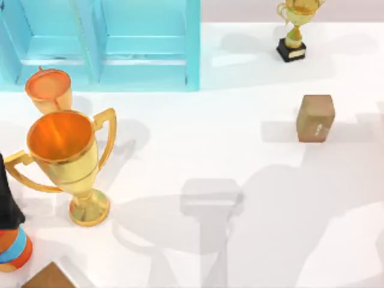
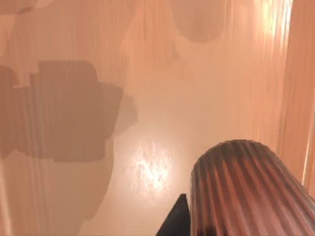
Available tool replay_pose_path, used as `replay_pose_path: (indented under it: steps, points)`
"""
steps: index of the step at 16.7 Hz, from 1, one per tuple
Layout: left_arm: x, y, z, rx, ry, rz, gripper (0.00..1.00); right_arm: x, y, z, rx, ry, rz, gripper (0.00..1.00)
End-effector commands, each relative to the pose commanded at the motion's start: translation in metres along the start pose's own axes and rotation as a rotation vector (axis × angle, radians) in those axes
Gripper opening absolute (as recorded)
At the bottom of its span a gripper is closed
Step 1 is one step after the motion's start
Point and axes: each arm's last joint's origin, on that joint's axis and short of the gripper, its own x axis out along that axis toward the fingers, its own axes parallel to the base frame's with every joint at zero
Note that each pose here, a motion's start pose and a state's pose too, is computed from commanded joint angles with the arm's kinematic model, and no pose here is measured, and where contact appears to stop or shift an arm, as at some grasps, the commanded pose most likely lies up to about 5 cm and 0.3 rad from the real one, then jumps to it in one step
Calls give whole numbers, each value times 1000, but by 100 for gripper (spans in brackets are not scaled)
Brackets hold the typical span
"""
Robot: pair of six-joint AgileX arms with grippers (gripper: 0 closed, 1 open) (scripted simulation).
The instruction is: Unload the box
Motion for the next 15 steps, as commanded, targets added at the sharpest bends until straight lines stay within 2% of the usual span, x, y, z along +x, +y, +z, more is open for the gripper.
replay_pose_path:
  steps: [4,10,13,15]
  points:
    - [0,0,0,0,0,0,100,-8,7,-9,26,89,18,0]
    - [0,0,0,0,0,0,100,-5,11,-8,31,102,21,0]
    - [0,0,0,0,0,0,100,4,46,5,29,136,8,0]
    - [0,0,0,0,0,0,100,13,89,16,26,160,-10,0]
